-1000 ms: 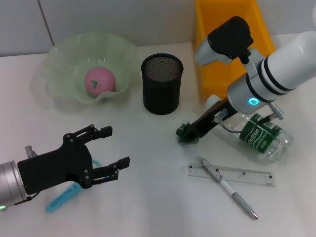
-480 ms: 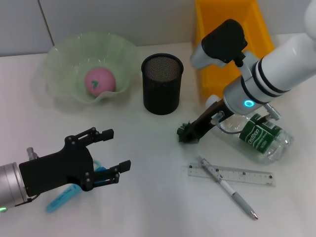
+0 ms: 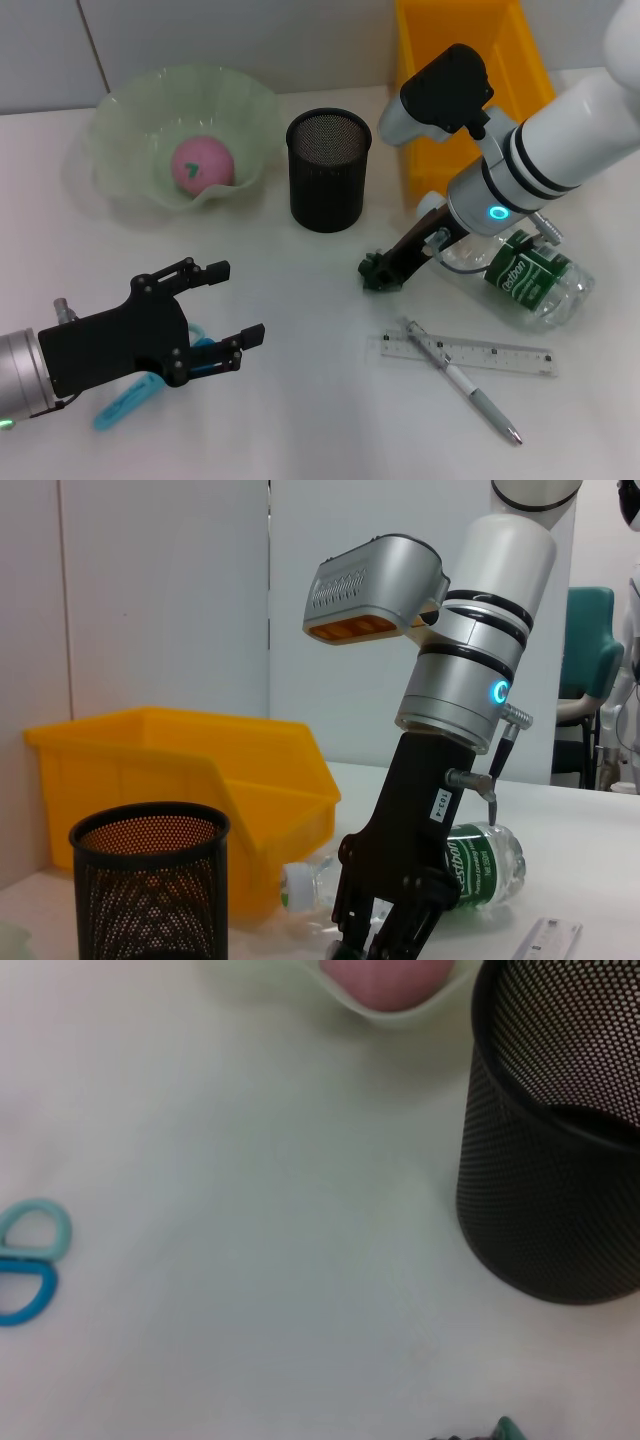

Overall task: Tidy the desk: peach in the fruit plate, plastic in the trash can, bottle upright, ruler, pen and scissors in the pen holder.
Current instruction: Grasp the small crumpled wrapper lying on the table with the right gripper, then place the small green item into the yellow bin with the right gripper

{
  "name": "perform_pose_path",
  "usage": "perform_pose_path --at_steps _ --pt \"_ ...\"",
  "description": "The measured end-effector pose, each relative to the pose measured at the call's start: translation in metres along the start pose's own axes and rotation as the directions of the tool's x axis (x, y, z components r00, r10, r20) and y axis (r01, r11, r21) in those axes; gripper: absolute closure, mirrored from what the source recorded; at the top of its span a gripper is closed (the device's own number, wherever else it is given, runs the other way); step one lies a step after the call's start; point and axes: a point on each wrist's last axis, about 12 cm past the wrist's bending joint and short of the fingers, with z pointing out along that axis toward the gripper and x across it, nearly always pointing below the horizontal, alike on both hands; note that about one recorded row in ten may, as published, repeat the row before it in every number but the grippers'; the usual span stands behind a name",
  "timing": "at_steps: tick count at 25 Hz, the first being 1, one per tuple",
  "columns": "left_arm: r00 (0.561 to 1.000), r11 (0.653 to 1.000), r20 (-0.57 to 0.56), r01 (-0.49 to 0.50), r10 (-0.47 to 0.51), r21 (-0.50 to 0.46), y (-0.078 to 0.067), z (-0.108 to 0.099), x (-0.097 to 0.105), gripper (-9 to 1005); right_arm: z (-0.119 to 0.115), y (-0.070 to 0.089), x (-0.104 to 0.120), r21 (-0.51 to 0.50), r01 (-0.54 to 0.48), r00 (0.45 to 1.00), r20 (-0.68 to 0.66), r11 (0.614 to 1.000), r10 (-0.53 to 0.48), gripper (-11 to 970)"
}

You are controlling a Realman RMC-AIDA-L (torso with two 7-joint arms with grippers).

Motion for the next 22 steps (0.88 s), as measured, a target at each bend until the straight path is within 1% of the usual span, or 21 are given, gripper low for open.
perform_pose_path --at_steps 6,10,15,19,22 --pt "1.000 1.000 0.000 0.000 0.000 -0.001 0.000 0.000 0.000 158 -0.005 0.000 0.000 -0.002 -0.011 1.000 0.015 1.000 0.011 676" --pt "1.000 1.000 0.001 0.000 0.000 -0.001 0.000 0.000 0.000 158 -0.016 0.000 0.000 0.000 -0.016 0.999 0.039 1.000 0.016 707" --pt "1.000 1.000 0.001 0.000 0.000 -0.001 0.000 0.000 0.000 159 -0.038 0.002 -0.002 0.014 -0.013 0.996 0.086 1.000 0.011 735" --pt "1.000 1.000 0.002 -0.001 0.001 -0.002 0.001 0.000 0.000 159 -0.060 -0.001 0.000 0.030 -0.027 0.990 0.138 0.999 0.023 724" --pt "1.000 1.000 0.002 -0.001 0.001 -0.002 0.001 0.000 -0.001 159 -0.069 -0.004 0.002 0.041 -0.038 0.987 0.159 0.998 0.031 716"
